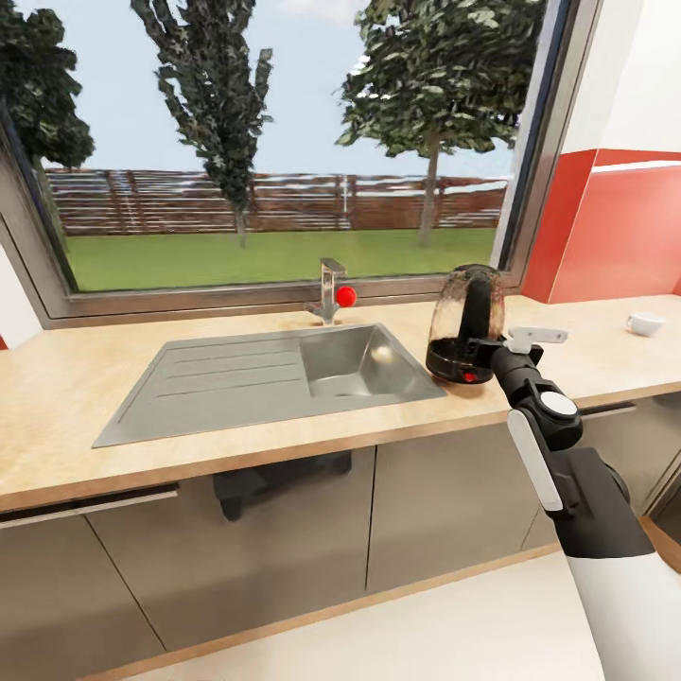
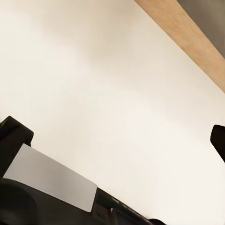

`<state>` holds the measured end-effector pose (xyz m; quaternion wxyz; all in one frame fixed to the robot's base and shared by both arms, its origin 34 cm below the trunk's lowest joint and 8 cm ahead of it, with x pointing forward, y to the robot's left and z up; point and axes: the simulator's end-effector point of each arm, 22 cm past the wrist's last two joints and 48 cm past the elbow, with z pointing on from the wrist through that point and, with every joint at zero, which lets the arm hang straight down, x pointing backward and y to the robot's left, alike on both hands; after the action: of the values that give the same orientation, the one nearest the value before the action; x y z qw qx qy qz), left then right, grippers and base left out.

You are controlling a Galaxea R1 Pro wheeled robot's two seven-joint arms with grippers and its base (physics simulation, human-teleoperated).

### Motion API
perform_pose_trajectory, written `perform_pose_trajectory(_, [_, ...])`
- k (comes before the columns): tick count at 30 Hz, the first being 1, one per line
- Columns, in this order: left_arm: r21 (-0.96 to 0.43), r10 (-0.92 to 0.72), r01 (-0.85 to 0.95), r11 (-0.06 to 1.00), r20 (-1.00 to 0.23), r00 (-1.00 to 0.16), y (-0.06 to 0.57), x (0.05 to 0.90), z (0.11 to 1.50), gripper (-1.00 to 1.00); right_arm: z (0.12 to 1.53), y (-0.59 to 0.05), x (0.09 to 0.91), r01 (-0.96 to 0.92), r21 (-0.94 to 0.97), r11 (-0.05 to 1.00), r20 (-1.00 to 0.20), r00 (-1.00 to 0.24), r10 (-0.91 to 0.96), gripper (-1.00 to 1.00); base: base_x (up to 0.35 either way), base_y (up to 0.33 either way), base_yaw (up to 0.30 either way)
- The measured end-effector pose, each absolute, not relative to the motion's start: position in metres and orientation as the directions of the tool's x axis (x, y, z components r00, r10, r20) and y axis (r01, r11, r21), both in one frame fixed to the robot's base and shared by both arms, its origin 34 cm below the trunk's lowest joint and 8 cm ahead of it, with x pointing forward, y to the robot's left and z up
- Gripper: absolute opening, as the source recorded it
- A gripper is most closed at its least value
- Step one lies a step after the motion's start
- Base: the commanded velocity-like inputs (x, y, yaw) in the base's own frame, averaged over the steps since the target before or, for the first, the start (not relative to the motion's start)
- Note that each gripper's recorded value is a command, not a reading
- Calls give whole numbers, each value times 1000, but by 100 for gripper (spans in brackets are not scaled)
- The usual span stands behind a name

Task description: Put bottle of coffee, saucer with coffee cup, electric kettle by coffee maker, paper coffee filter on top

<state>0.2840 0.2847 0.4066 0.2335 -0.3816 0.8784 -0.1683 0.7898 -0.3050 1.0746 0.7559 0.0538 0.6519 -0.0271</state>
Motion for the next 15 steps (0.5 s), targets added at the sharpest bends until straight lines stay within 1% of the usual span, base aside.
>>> perform_pose_trajectory(15, [-470,-751,-596,651,-284,-596,288,284,406,100,1076,-304,789,109,47,993,-988,152,30,-100,0,0,0])
